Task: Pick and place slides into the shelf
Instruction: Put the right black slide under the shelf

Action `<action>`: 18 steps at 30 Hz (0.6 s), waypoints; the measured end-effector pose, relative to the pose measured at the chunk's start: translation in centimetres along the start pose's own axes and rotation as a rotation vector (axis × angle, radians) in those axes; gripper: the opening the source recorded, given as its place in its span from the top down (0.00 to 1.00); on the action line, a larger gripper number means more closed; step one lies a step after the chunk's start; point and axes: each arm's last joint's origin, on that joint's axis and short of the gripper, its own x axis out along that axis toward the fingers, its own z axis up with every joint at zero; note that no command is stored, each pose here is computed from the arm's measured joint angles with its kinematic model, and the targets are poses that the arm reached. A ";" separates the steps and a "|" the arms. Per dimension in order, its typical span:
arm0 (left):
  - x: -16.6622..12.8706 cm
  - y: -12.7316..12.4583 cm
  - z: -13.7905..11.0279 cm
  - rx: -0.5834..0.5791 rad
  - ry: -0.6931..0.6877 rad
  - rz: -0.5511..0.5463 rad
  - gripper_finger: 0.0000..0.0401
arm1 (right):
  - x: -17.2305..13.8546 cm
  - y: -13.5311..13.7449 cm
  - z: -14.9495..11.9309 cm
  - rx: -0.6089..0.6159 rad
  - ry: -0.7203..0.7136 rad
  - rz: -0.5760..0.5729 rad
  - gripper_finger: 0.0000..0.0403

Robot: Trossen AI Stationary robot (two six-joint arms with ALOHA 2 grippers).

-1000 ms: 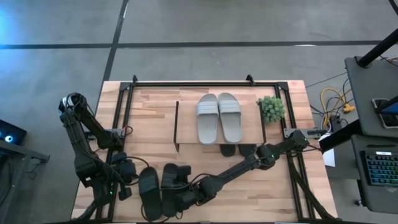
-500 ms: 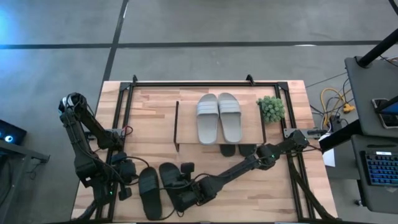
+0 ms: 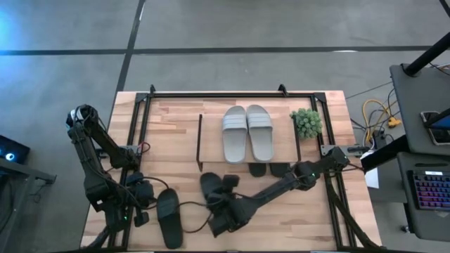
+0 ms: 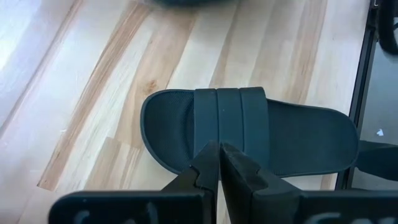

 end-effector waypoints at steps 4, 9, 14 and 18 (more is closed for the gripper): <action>0.0 0.0 0.0 0.001 0.000 0.000 1.00 | -1.2 -1.1 -1.7 -0.004 0.102 -0.084 0.97; 0.1 0.0 0.0 0.002 -0.001 0.003 1.00 | -1.8 -1.0 -2.6 0.079 0.151 -0.115 0.97; 0.1 0.1 -0.1 0.004 -0.002 0.005 1.00 | -1.6 -0.7 -3.1 0.166 0.178 -0.114 0.97; 0.1 0.0 -0.1 -0.002 -0.004 -0.004 1.00 | -1.0 -0.6 -3.5 0.217 0.188 -0.136 0.97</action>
